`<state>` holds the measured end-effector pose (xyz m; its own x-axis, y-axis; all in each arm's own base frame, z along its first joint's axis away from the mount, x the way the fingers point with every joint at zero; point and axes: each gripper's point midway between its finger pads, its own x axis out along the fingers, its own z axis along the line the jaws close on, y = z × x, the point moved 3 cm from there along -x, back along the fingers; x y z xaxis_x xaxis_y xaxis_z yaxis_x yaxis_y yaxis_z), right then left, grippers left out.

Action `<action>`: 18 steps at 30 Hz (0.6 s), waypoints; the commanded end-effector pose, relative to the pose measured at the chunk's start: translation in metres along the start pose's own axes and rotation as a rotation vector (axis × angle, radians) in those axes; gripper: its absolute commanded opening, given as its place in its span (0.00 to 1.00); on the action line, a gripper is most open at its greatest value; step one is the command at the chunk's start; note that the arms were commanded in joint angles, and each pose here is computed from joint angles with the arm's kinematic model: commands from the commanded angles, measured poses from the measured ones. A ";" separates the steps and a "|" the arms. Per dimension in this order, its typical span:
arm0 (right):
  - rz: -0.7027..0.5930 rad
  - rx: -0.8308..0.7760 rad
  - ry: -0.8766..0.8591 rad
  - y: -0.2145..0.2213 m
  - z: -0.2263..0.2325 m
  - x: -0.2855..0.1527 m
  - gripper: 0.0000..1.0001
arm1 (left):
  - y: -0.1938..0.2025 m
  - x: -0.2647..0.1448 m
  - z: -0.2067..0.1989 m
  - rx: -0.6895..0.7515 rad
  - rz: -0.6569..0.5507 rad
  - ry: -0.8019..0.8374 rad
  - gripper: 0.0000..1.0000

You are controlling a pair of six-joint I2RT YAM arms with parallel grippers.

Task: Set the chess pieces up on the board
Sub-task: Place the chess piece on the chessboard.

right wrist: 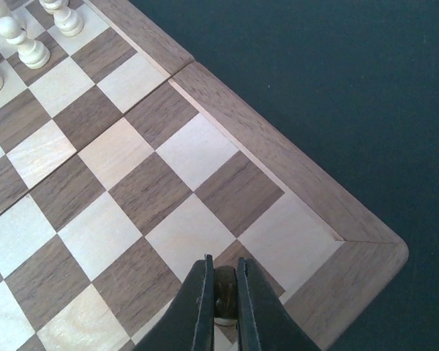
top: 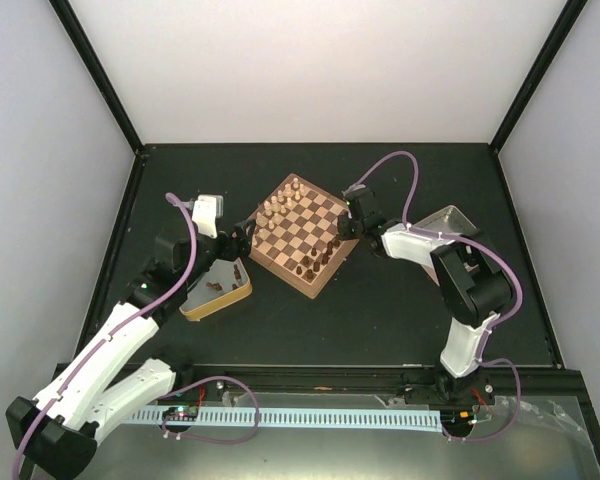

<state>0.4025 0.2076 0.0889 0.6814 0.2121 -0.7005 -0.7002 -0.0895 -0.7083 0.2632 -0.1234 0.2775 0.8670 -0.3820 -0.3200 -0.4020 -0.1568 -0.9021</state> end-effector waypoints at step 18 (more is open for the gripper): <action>-0.030 -0.023 0.029 -0.009 -0.004 -0.008 0.30 | 0.002 0.001 0.000 -0.007 0.013 0.008 0.93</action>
<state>0.4051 0.2056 0.0866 0.6881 0.1912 -0.7000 -0.6921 -0.1169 -0.7123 0.2638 -0.1245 0.2757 0.8631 -0.3856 -0.3262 -0.4087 -0.1540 -0.8996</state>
